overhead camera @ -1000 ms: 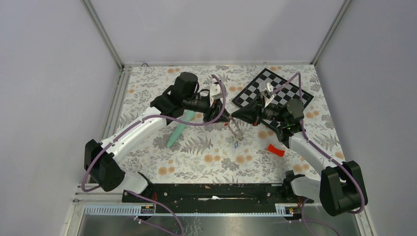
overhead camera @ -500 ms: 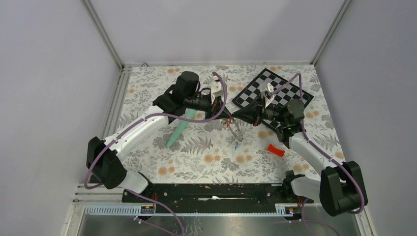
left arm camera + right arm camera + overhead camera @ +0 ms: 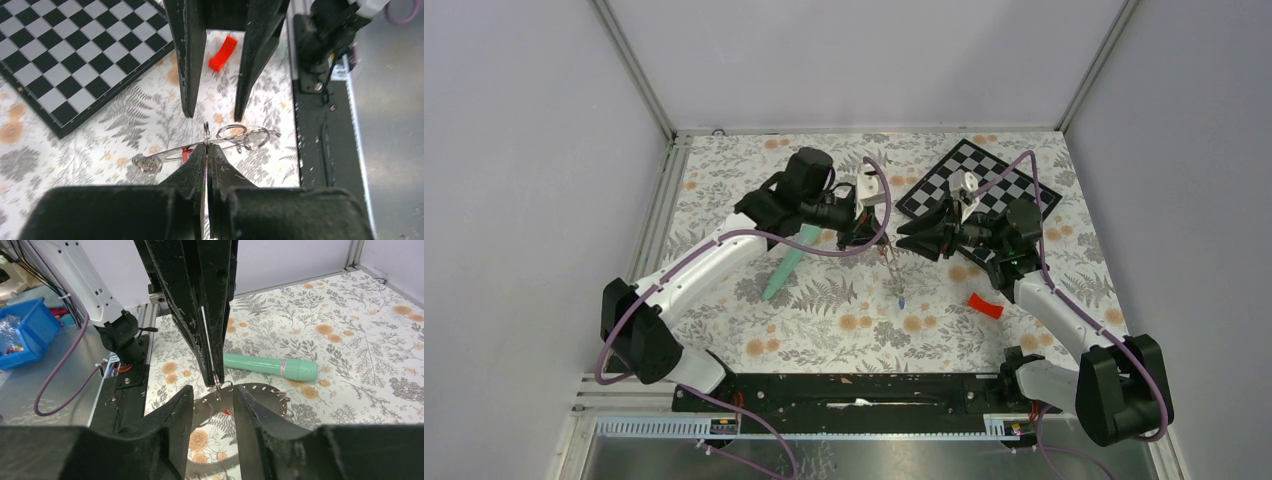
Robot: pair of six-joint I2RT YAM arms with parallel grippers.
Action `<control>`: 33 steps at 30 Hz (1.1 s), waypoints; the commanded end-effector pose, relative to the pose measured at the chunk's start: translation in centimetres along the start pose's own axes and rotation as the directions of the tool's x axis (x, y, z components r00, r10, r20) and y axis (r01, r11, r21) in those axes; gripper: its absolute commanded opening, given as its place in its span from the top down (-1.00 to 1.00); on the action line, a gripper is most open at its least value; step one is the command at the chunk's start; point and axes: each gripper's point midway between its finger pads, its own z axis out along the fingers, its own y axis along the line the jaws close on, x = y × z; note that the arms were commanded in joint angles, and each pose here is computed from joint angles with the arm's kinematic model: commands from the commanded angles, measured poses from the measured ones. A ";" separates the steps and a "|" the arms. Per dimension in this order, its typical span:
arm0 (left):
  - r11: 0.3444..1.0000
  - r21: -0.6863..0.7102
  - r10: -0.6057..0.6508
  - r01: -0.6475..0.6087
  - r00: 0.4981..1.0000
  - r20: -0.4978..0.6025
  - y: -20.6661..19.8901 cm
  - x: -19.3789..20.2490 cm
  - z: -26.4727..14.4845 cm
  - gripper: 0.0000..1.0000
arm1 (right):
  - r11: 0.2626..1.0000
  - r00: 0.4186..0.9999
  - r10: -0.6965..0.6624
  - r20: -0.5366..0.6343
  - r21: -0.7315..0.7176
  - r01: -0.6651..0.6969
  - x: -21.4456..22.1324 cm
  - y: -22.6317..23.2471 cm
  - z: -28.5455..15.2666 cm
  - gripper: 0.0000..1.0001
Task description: Put the keys on the keyring
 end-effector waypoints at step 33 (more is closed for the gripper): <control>0.960 -0.053 0.244 -0.274 0.917 -0.317 -1.5 -1.1 0.5 1.00 | 0.990 0.990 -0.102 -0.094 -0.109 0.092 3.0 1.3 0.3 0.17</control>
